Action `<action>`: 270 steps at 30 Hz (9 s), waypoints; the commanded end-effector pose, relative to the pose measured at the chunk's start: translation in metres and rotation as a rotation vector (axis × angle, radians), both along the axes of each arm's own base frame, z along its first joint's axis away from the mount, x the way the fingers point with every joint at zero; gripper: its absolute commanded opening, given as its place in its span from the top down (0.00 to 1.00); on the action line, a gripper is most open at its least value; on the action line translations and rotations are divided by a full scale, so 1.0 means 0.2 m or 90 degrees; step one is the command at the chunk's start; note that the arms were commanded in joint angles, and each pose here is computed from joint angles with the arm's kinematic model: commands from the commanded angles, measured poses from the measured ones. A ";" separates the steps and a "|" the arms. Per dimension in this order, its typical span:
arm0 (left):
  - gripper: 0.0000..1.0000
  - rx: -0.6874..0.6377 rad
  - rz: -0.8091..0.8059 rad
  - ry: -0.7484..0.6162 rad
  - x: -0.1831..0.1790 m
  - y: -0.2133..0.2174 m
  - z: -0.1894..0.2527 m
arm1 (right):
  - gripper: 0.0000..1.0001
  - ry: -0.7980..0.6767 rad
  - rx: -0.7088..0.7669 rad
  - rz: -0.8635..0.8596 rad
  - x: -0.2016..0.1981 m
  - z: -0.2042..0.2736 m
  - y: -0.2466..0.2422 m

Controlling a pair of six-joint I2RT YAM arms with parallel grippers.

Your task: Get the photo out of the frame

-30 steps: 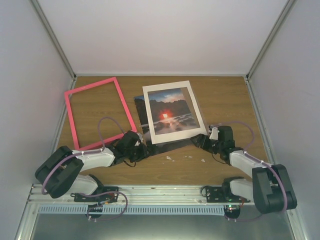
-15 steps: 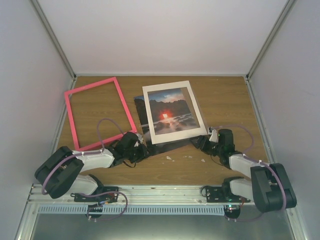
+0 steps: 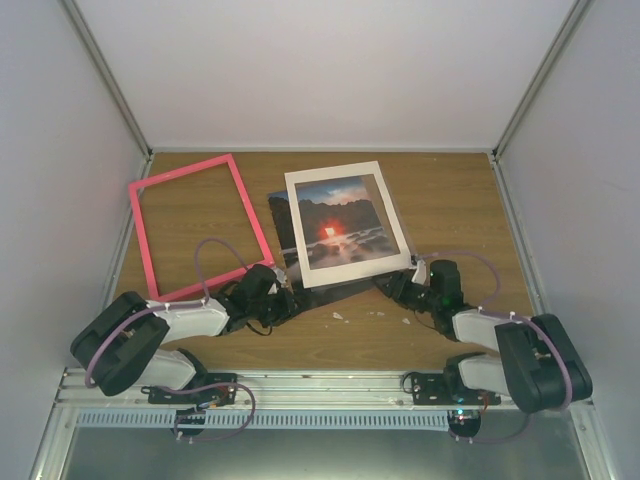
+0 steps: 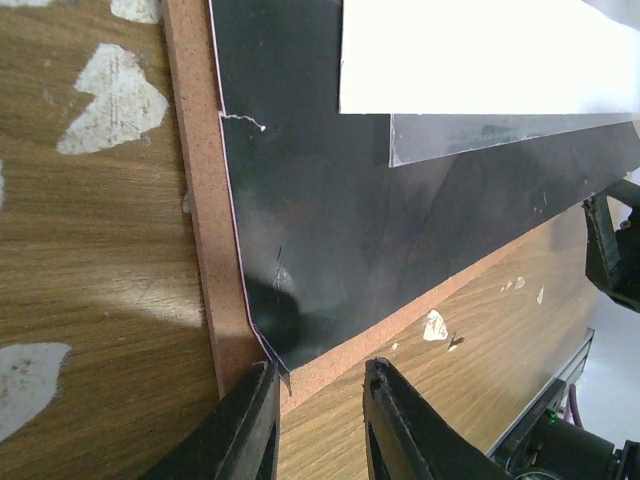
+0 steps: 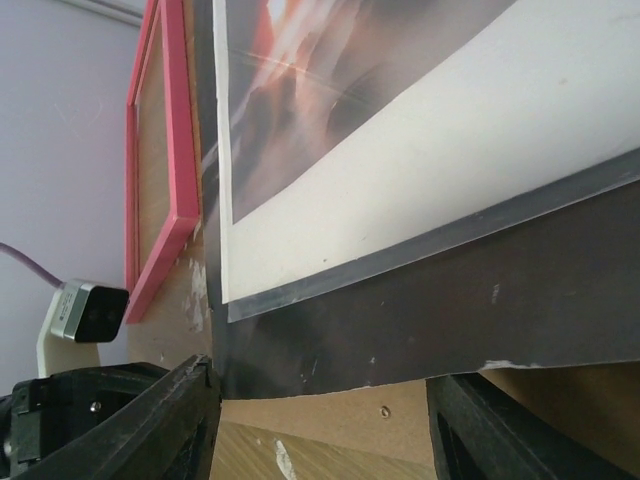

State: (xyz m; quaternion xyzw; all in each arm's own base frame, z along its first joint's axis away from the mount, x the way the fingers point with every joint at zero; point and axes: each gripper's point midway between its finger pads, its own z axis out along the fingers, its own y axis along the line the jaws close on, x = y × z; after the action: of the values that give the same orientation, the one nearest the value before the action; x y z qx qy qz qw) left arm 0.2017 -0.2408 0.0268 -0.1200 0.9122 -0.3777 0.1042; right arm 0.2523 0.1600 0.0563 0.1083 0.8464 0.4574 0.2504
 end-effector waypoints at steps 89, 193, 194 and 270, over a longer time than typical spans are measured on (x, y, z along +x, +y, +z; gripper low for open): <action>0.57 0.031 -0.006 -0.029 0.18 -0.01 0.06 | 0.33 0.008 -0.341 -0.026 0.21 -0.08 -0.28; 0.53 0.064 0.142 0.002 0.10 0.21 -0.03 | 0.20 0.023 -0.444 0.094 0.06 -0.22 -0.08; 0.52 0.064 0.144 0.004 0.10 0.22 -0.03 | 0.20 0.022 -0.444 0.094 0.06 -0.22 -0.08; 0.80 -0.113 0.095 -0.101 0.46 0.11 0.04 | 0.19 0.018 -0.433 0.104 0.06 -0.23 -0.06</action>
State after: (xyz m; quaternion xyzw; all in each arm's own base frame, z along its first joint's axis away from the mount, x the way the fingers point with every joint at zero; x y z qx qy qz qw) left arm 0.2857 -0.2114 0.0250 -0.1820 0.8636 -0.4338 0.1814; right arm 0.2854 0.1483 0.0310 -0.0321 0.9484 0.1694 0.2662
